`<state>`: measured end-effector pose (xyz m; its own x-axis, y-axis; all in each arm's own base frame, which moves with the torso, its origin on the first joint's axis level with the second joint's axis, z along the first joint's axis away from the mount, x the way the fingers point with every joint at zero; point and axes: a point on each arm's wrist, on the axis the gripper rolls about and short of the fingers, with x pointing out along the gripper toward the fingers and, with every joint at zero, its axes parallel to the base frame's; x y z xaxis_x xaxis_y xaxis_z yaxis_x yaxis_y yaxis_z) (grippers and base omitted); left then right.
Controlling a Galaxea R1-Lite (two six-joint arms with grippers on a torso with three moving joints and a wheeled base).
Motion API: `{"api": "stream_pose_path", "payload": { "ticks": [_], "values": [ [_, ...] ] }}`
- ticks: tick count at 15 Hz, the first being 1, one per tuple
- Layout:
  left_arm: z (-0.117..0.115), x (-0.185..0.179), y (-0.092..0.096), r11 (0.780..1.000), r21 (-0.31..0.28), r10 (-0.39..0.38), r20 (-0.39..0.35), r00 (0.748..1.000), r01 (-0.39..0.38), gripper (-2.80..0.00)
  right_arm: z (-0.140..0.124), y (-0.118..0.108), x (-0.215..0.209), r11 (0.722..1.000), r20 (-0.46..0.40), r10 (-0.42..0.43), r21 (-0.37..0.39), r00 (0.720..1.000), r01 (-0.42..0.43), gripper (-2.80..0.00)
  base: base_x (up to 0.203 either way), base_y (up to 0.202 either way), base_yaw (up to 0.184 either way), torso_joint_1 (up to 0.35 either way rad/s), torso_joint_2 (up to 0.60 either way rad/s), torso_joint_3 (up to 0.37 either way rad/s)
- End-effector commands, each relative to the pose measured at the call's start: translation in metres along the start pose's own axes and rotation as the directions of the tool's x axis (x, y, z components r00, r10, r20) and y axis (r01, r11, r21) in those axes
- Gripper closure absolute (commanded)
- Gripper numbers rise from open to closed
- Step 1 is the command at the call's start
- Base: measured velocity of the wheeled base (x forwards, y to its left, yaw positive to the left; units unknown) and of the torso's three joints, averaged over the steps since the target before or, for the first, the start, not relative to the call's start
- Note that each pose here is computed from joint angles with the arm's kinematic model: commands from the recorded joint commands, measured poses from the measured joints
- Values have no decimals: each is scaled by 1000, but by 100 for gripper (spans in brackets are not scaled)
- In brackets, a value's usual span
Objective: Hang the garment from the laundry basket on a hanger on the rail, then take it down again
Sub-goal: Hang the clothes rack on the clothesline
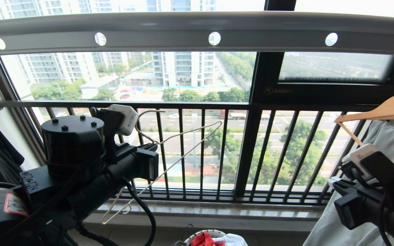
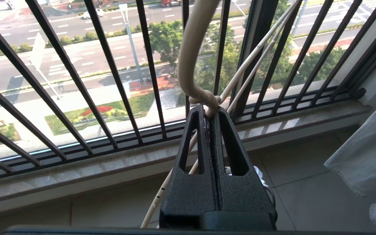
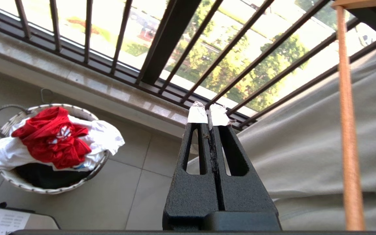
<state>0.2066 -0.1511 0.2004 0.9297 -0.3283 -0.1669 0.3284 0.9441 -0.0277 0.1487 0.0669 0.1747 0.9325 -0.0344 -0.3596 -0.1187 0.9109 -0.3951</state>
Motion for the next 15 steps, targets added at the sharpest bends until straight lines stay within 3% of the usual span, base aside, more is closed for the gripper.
{"api": "stream_pose_path", "payload": {
  "ticks": [1, 4, 7, 9, 12, 15],
  "values": [
    [-3, -13, 3, 1000, 5, -3, 3, 1000, 3, 0, -4, -37, -46, 981, 109, -164, 124, 980, 151, 0, 0, 0, 0, 0, 0, 0],
    [-7, -33, 10, 1000, 8, 1, 11, 1000, -1, 0, -12, -61, -81, 926, 107, -342, 209, 933, 316, 0, 0, 0, 0, 0, 0, 0],
    [-12, -63, 22, 999, 21, 40, 22, 999, -41, 0, -18, -76, -122, 852, 130, -484, 297, 865, 432, 0, 0, 0, 0, 0, 0, 0],
    [-17, -83, 29, 997, 19, 79, 32, 996, -79, 0, -27, -79, -144, 822, 138, -525, 337, 840, 459, 0, 0, 0, 0, 0, 0, 0],
    [-19, -112, 41, 991, 4, 133, 63, 989, -133, 0, -39, -77, -160, 804, 155, -518, 424, 841, 417, 0, 0, 0, 0, 0, 0, 0],
    [-20, -122, 55, 972, -14, 233, 71, 970, -233, 0, -41, -78, -172, 771, 171, -559, 467, 811, 432, 0, 0, 0, 0, 0, 0, 0]
  ]
}}
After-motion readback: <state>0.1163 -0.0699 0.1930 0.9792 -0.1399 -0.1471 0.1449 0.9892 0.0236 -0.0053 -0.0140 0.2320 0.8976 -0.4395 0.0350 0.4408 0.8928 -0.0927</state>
